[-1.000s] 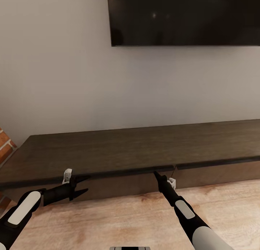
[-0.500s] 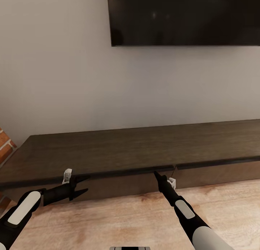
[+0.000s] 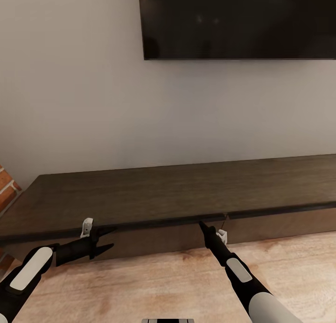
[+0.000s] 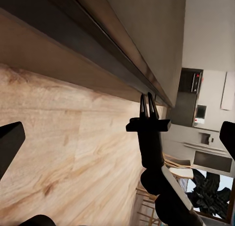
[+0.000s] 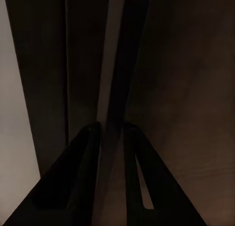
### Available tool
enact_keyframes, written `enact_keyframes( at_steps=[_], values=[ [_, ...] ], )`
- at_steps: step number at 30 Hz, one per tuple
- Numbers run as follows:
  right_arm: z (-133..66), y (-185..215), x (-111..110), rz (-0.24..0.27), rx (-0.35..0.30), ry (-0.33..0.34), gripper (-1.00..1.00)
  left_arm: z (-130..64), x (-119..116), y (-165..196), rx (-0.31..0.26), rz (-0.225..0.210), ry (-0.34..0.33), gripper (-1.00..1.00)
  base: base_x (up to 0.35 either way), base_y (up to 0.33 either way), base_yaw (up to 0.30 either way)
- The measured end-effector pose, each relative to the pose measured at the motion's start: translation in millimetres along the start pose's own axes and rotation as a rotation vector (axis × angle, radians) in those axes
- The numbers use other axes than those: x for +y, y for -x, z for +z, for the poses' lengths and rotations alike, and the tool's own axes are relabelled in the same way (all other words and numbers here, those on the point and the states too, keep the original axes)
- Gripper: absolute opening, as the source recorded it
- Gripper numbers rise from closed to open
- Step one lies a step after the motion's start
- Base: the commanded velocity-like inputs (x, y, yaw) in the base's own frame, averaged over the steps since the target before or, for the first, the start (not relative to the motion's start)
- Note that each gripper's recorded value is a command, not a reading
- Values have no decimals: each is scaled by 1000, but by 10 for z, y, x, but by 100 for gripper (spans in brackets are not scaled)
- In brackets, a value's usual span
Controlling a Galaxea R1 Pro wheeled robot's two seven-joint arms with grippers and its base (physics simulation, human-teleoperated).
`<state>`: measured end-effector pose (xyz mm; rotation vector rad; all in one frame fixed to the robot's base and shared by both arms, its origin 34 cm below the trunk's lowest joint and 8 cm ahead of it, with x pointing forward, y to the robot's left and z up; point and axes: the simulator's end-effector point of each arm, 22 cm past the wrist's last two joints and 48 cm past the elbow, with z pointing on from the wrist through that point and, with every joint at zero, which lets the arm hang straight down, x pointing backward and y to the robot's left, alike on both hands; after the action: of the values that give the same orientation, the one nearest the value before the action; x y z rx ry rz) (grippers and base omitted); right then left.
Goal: Place each of the two pumpkins and all three candles from the living room inside a cabinet in the living room (use any cabinet), then make sure every cabinet is closed, and position the cauldron so it is next to a table in the living room.
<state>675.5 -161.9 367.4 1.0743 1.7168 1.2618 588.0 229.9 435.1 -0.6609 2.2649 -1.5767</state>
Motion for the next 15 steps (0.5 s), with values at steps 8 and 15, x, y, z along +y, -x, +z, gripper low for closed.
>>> enact_keyframes(
  at_steps=[8, 15],
  values=[
    [-1, 1, 1, -11, -7, 5, -100, 1, 1, 1, 0, 0, 0, 100, 0, 0, 0],
    [0, 12, 1, -4, -14, 6, -100, 4, 2, -1, 1, 0, 1, 100, -56, 0, 0]
  ],
)
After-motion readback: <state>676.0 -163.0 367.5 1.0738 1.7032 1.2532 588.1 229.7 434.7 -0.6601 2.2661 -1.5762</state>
